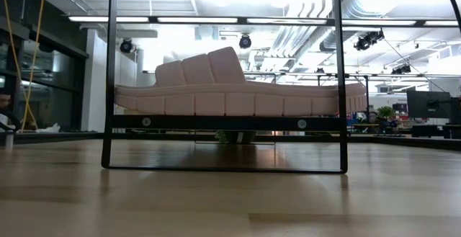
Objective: Pick and place slides into the shelf
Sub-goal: Put the black slide on the shelf
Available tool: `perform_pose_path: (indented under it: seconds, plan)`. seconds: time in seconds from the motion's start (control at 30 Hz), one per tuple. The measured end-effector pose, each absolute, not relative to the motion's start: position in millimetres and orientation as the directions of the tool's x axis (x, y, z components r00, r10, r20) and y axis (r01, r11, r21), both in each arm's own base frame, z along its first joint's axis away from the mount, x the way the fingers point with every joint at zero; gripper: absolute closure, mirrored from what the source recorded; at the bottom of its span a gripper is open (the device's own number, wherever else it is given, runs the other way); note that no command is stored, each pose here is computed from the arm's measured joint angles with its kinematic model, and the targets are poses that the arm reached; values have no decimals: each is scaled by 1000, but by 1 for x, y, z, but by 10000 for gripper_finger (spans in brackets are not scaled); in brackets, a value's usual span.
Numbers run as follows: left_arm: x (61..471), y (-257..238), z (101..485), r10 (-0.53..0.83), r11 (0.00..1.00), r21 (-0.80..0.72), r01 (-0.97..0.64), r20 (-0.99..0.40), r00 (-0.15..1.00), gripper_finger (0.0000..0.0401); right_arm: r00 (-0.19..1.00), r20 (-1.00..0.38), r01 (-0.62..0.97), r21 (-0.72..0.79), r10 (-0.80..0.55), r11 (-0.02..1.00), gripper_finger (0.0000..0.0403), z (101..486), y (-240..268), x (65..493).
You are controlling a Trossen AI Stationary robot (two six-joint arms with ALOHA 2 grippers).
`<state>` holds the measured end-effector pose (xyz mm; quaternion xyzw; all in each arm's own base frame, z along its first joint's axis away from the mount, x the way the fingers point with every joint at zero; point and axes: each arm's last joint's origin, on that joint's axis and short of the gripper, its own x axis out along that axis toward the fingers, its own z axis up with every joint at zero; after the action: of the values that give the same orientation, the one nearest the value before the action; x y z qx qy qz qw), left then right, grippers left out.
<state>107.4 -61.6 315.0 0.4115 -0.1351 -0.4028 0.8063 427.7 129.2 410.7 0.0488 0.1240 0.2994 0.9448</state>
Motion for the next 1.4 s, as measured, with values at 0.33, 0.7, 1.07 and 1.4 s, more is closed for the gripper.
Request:
perform_pose_path:
  seconds: [0.33,0.7,1.07,1.4]
  plan:
    - [112,-64,313,-764,305,794,526,-126,633,348,769,-106,-605,195,630,772,153,388,129,459]
    - [120,-67,312,-769,285,809,515,-127,626,348,758,-35,-626,243,651,741,153,366,132,481]
    - [133,-73,311,-767,270,827,493,-125,630,348,765,-26,-616,263,644,742,153,351,132,492]
    - [140,-76,309,-770,256,838,482,-124,625,348,765,-13,-618,265,644,740,153,347,132,495]
